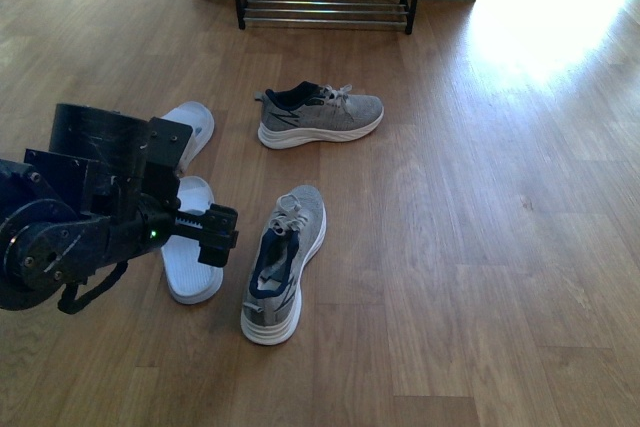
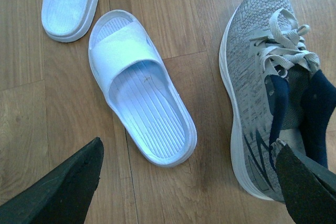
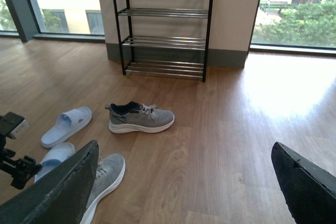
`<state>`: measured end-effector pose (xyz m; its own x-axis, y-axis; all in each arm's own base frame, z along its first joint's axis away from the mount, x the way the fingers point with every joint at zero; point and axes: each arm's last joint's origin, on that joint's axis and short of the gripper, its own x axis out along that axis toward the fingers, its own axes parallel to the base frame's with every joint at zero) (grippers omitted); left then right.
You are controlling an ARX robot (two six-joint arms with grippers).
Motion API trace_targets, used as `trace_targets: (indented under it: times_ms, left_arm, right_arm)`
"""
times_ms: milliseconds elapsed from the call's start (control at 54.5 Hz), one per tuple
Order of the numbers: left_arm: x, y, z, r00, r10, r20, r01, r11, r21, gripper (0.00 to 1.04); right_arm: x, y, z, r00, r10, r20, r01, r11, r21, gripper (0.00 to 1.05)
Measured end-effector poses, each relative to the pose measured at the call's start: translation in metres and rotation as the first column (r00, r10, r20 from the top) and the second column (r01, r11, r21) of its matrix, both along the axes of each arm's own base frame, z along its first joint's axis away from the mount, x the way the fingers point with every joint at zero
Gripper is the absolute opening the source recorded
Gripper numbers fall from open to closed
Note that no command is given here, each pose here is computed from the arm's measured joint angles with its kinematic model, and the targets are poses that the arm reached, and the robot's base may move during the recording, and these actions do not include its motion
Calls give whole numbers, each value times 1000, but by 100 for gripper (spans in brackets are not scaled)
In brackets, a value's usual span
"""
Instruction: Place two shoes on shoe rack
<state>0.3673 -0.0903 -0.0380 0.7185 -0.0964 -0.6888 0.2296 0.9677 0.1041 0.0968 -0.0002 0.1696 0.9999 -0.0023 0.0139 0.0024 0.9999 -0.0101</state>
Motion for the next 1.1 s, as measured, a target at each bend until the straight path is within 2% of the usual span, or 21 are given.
trace_targets:
  times_ms: [403,623,1100]
  left_arm:
    - [18,-28,-48,993,-113,-44,111,992,-56,95]
    - [26,-36,-71,989,-119,-87,115,992,-47,95]
    - [43,-44,-109,990,-113,-87,106,991,-84,95]
  right_arm:
    - [0,0,0,1000,0,0,0,1000,0,95]
    - [0,0,0,1000,0,0,0,1000,0,95]
    - [0,0,0,1000,0,0,0,1000,0,95]
